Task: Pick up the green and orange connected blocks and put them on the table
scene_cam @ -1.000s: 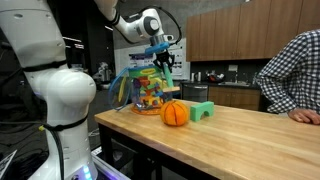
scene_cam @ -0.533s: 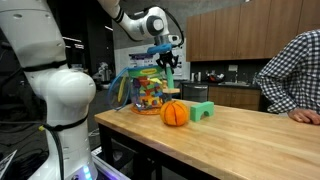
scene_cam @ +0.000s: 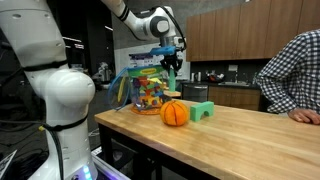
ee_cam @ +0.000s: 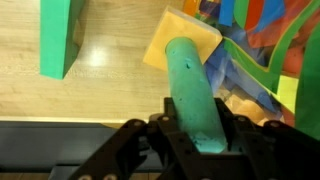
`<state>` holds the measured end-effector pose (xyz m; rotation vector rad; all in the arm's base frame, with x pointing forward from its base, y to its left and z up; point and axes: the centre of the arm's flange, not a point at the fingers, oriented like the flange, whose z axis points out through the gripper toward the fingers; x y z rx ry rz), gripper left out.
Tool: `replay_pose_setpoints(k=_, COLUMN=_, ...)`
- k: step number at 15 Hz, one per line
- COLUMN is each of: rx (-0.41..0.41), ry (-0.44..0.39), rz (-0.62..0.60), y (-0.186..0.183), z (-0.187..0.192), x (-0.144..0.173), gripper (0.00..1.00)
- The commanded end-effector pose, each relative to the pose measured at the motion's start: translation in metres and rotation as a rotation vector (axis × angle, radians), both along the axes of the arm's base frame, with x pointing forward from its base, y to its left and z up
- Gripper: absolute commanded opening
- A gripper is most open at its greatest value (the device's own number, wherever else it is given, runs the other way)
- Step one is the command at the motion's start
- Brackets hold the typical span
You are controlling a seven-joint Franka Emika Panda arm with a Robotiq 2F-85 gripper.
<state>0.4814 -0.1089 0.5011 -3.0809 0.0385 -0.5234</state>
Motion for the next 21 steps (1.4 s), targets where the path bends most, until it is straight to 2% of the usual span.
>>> replay_pose_setpoints(k=1, rx=0.029, ry=0.009, rz=-0.028, y=-0.010, z=-0.005, x=-0.010, gripper=0.16)
replay_pose_setpoints(k=5, rx=0.013, ry=0.026, rz=-0.023, y=-0.004, z=-0.010, x=-0.013, gripper=0.16)
replay_pose_setpoints(k=6, rx=0.002, ry=0.031, rz=-0.014, y=0.001, z=-0.009, x=-0.014, gripper=0.66)
replay_pose_setpoints(k=7, rx=0.012, ry=0.023, rz=-0.020, y=-0.007, z=-0.012, x=-0.006, gripper=0.67)
replay_pose_setpoints(k=8, rx=0.011, ry=0.024, rz=-0.018, y=-0.006, z=-0.013, x=-0.005, gripper=0.47)
replay_pose_setpoints(k=11, rx=0.011, ry=0.025, rz=-0.018, y=-0.006, z=-0.014, x=-0.005, gripper=0.66)
replay_pose_setpoints(k=12, rx=0.011, ry=0.025, rz=-0.018, y=-0.006, z=-0.014, x=-0.005, gripper=0.67)
replay_pose_setpoints(k=21, rx=0.011, ry=0.026, rz=-0.018, y=-0.006, z=-0.014, x=-0.005, gripper=0.67)
